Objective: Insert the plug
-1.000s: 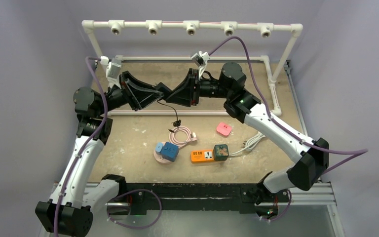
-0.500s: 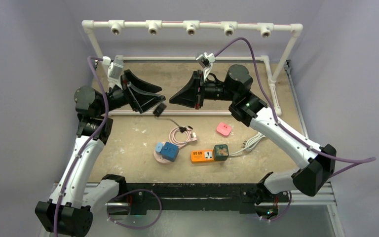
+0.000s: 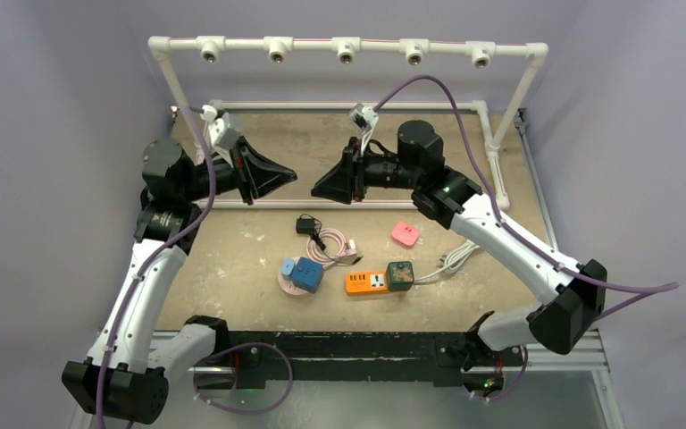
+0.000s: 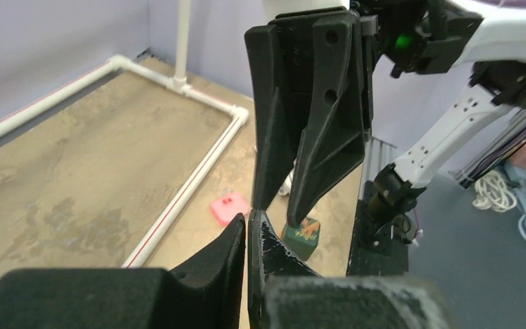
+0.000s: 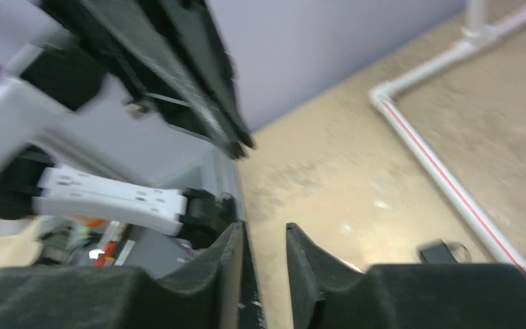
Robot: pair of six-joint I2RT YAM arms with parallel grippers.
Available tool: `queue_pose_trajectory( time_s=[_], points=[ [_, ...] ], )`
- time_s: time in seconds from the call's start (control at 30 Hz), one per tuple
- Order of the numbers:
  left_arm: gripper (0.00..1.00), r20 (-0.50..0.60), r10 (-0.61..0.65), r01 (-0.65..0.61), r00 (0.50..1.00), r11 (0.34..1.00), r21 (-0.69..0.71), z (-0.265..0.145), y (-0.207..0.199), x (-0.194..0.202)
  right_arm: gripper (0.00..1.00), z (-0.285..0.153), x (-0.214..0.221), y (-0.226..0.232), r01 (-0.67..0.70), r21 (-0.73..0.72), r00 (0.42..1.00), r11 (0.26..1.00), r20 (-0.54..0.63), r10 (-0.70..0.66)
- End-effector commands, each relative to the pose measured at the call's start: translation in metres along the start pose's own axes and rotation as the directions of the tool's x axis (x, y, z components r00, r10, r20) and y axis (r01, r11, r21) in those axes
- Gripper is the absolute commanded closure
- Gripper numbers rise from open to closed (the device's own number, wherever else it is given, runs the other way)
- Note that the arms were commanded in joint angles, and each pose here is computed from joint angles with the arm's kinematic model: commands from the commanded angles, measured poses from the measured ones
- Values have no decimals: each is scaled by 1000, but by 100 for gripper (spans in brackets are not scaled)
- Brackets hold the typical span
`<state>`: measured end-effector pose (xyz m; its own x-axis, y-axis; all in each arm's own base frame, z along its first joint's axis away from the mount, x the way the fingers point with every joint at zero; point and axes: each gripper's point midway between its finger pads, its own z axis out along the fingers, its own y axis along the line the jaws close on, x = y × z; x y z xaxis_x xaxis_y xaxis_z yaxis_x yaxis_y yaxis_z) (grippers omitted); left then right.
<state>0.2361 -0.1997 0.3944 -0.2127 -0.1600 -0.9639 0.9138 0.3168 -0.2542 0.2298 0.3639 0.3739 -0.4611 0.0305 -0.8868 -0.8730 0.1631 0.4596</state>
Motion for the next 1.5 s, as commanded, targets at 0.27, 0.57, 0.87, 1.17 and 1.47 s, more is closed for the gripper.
queue_pose_trajectory(
  time_s=[0.27,0.57,0.87,1.17,1.47],
  points=[
    [64,-583,263,-263,769,961,86,-46,86,182,58,-22,85,-90,-75,449,964,890,-194,179],
    [61,-711,429,-230,558,903,364,-64,130,270,53,-39,92,-94,-101,517,964,850,-160,212],
    [62,-647,579,-307,497,814,493,-30,152,294,54,-43,87,-94,-115,524,968,844,-130,213],
    [62,-637,625,-379,451,780,497,-5,175,297,57,-43,91,-95,-124,513,964,849,-140,226],
    [48,-641,633,-386,433,773,503,3,180,301,58,-38,97,-96,-137,490,959,861,-152,239]
  ],
)
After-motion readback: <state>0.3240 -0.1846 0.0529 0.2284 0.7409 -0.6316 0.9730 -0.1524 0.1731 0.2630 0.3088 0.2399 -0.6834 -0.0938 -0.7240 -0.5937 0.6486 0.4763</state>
